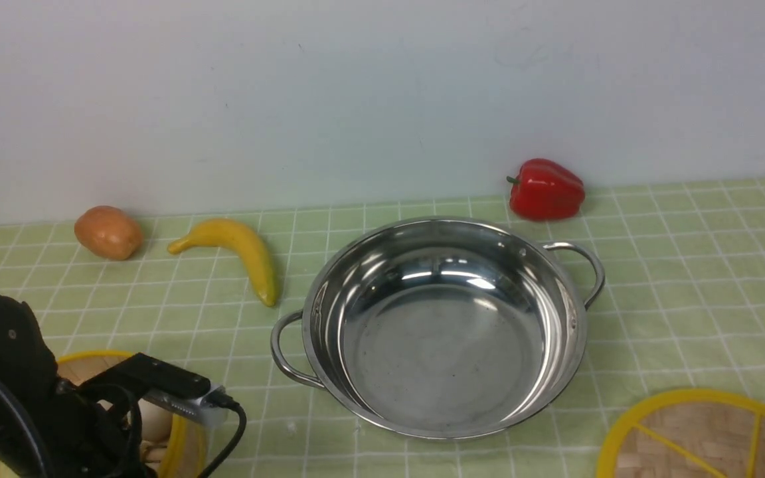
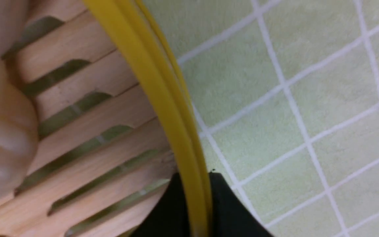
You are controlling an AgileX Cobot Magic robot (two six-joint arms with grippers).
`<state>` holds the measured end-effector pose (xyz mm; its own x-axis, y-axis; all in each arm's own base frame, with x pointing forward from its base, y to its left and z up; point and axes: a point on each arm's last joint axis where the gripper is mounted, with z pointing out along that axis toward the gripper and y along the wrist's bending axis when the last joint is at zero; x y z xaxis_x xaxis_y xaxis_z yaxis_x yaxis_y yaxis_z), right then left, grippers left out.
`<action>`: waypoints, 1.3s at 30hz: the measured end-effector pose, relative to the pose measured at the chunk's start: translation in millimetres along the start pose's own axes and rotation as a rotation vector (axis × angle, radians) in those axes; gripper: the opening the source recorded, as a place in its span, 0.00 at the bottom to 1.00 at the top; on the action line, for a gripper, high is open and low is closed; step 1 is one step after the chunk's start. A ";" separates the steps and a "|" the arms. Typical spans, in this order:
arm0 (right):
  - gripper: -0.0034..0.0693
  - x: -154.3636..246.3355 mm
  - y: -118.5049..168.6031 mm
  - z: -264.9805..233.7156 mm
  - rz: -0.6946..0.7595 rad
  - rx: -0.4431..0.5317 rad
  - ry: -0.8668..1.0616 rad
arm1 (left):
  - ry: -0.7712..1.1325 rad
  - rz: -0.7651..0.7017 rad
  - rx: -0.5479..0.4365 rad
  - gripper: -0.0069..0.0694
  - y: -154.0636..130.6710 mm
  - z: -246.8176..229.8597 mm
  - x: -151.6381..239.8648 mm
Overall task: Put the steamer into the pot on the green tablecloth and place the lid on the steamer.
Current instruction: 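Grasp the rim of the steamer basket holding the buns with the left gripper, then place the bamboo steamer basket with dumplings into the steel pot with the left gripper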
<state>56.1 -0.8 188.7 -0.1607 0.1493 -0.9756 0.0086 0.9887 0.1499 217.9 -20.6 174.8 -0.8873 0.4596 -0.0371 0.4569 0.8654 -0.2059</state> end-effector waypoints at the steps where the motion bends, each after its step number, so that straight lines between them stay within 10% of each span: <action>1: 0.39 0.0 0.0 0.0 0.000 0.000 0.000 | -0.002 0.000 -0.001 0.13 0.0 -1.4 -0.5; 19: 0.39 0.0 0.0 0.0 0.000 0.000 0.000 | -0.244 0.599 -0.229 0.13 -100.5 -139.4 -97.5; 39: 0.39 0.0 0.0 0.0 0.000 0.000 0.000 | -0.029 1.050 -0.226 0.13 -187.8 -28.6 -187.4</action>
<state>56.1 -0.8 188.7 -0.1607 0.1493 -0.9756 0.0086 0.9887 0.1499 300.1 -263.6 248.4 -0.0437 0.9925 -0.1138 0.9900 0.0583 0.1284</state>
